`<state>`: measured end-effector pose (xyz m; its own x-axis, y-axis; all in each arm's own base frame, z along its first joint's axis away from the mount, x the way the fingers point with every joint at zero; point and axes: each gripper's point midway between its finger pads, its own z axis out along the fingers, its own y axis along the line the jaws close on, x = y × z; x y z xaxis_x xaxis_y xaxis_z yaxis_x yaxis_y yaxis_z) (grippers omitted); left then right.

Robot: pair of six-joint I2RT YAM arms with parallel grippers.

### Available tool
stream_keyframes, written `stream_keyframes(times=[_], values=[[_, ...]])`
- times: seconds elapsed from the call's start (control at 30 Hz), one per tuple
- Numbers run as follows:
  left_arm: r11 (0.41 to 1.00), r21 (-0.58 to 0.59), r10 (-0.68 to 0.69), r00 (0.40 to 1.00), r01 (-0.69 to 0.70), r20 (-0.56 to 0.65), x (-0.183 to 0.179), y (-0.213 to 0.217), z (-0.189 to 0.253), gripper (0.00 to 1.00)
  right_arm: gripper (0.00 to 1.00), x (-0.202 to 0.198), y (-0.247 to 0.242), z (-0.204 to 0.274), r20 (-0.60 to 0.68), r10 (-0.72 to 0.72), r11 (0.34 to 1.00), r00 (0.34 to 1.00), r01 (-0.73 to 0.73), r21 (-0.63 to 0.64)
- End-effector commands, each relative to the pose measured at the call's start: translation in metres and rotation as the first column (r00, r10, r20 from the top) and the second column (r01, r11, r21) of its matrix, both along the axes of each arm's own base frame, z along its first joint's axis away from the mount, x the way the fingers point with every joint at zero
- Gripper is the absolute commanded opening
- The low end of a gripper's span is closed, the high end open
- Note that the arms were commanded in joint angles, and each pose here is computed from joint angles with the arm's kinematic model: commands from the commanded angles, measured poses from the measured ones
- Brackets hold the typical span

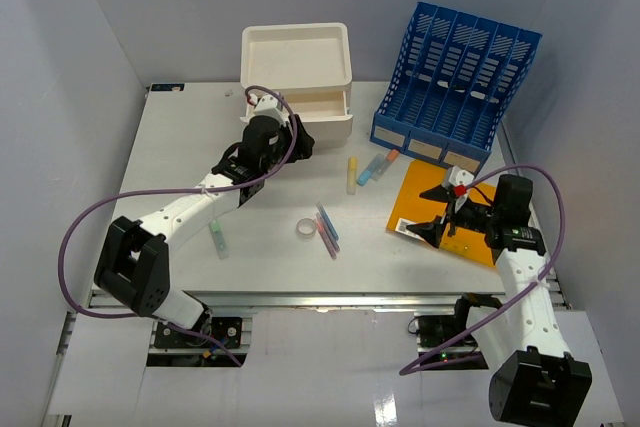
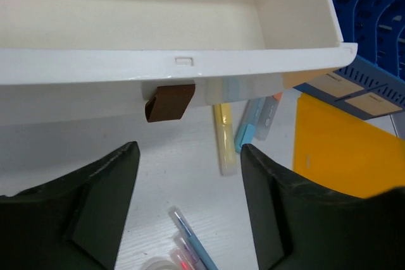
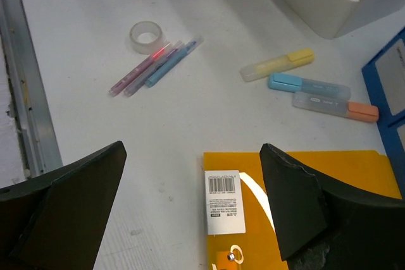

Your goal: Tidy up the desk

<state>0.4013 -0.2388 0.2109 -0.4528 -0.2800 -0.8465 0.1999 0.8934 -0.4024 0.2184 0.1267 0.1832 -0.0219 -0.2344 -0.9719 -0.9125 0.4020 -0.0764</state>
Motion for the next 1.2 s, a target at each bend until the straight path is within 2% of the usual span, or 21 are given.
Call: stream_keyframes(times=[0.0,0.17,0.3,0.37,0.47,0.63,0.7,0.8,0.93,1.03,1.17], values=[[0.995,-0.034,-0.096,0.995,0.096,0.02,-0.021,-0.008,0.017,0.8,0.94,-0.016,0.03,0.001,0.034,0.165,0.983,0.986,-0.161,-0.086],[0.968,-0.051,-0.241,0.969,0.244,0.061,-0.059,-0.012,0.031,0.9,0.96,-0.015,0.078,-0.03,-0.077,0.215,0.936,0.974,-0.228,-0.269],[0.969,-0.059,-0.232,0.968,0.239,0.099,-0.097,0.014,0.043,0.96,1.0,0.003,0.118,-0.056,-0.13,0.133,0.906,0.983,-0.174,-0.385],[0.977,-0.072,-0.188,0.974,0.198,0.125,-0.114,0.033,0.055,0.96,0.95,0.014,0.137,-0.064,-0.175,0.062,0.897,0.983,-0.132,-0.421],[0.989,-0.085,-0.118,0.989,0.125,0.088,-0.135,0.057,0.038,0.96,0.92,0.033,0.154,-0.07,-0.227,-0.08,0.89,0.971,-0.033,-0.456],[0.98,-0.195,-0.019,0.999,0.027,0.044,-0.171,0.087,0.022,0.96,0.8,0.061,0.178,-0.073,-0.296,-0.231,0.901,0.927,0.089,-0.425],[0.966,-0.257,0.022,1.0,-0.017,0.018,-0.185,0.097,0.013,0.96,0.72,0.066,0.191,-0.075,-0.315,-0.253,0.909,0.915,0.113,-0.402],[0.96,-0.277,0.045,0.999,-0.05,-0.023,-0.194,0.104,-0.002,0.96,0.64,0.063,0.202,-0.084,-0.337,-0.27,0.909,0.902,0.123,-0.399],[0.955,-0.291,0.051,0.998,-0.062,-0.045,-0.2,0.107,-0.009,0.96,0.59,0.066,0.205,-0.102,-0.329,-0.32,0.881,0.888,0.152,-0.448],[0.957,-0.284,0.043,0.997,-0.06,-0.065,-0.202,0.106,-0.014,0.96,0.51,0.067,0.205,-0.115,-0.329,-0.342,0.865,0.88,0.158,-0.476],[0.959,-0.277,0.045,0.996,-0.066,-0.079,-0.202,0.106,-0.02,0.96,0.49,0.078,0.197,-0.121,-0.272,-0.38,0.833,0.884,0.2,-0.515]])
